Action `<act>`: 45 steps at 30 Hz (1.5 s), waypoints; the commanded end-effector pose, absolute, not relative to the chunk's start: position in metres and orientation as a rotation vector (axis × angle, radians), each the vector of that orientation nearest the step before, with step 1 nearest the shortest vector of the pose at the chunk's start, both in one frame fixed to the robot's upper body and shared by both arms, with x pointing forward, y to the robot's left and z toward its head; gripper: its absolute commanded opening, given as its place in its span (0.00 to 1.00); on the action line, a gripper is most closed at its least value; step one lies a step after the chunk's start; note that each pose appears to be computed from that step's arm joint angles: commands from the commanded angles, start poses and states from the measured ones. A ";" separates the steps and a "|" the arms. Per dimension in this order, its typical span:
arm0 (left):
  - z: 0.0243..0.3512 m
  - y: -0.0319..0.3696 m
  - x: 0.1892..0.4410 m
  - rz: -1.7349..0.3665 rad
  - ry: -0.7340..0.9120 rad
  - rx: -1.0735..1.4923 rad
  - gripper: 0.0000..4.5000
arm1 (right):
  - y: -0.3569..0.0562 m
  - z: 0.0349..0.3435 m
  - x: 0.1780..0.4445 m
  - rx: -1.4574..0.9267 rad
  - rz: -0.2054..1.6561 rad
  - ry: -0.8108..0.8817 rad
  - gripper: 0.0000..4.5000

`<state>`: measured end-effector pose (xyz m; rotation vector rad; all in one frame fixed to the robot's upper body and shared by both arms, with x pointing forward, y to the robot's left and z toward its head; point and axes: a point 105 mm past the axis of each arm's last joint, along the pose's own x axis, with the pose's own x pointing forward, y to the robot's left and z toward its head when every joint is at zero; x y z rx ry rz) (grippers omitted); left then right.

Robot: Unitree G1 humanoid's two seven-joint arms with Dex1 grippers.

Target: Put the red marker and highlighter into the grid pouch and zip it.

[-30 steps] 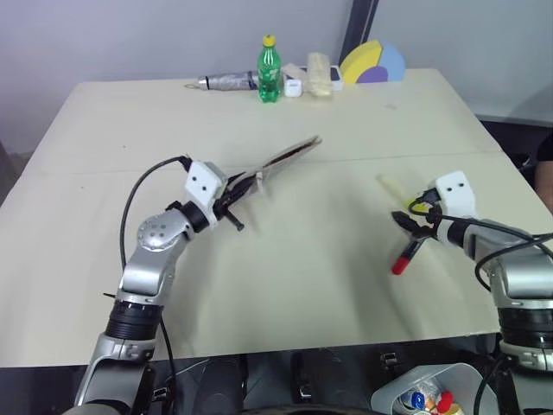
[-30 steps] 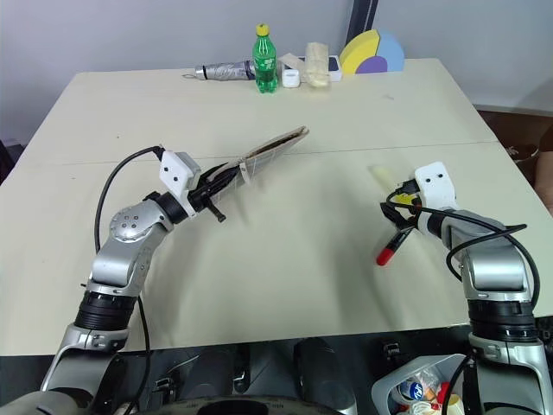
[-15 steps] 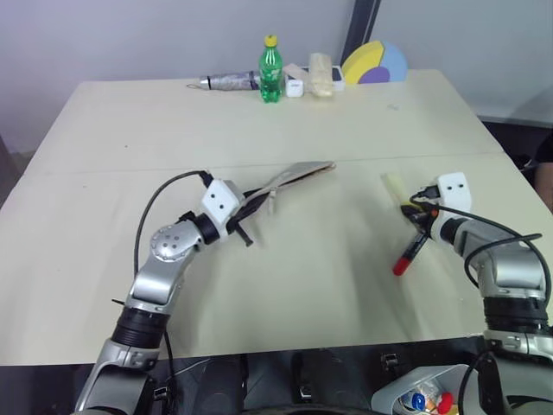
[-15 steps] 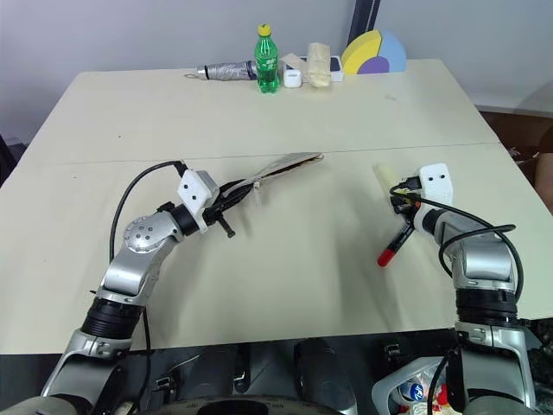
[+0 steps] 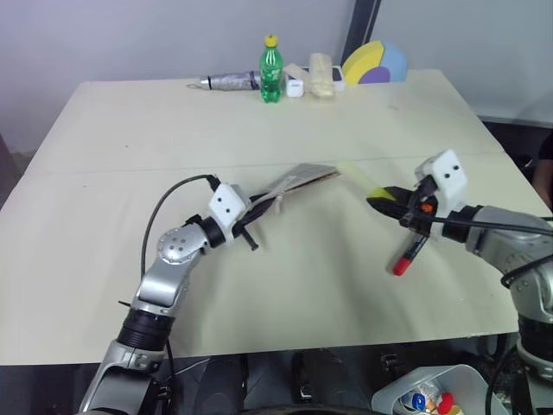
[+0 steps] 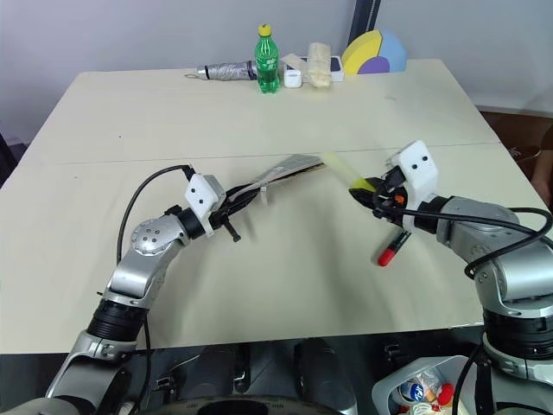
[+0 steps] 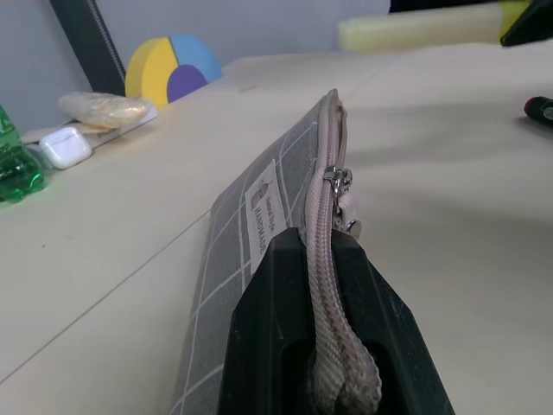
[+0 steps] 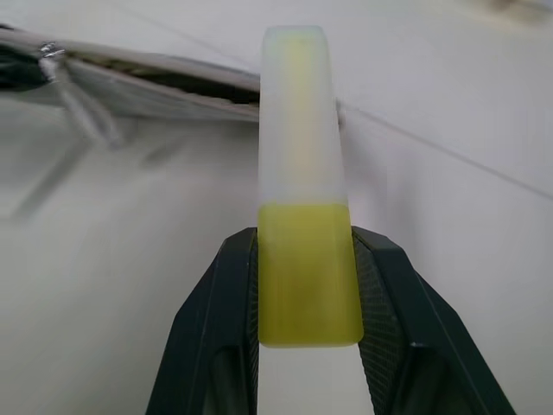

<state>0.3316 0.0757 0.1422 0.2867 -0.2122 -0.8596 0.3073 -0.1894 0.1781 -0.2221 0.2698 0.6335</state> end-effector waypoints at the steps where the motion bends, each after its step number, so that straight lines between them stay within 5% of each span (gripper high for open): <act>1: 0.152 0.070 0.327 -0.879 -0.260 0.288 0.00 | -0.182 0.185 0.306 -0.235 0.646 0.243 0.20; 19: 0.152 0.063 0.320 -0.911 -0.272 0.285 0.00 | -0.177 0.165 0.307 -0.271 0.664 0.327 0.20; 39: 0.129 0.055 0.276 -1.279 -0.292 0.597 0.00 | -0.122 0.149 0.277 -0.525 1.039 0.383 0.20; 45: 0.127 0.058 0.269 -1.330 -0.292 0.625 0.00 | -0.126 0.150 0.282 -0.523 1.008 0.375 0.20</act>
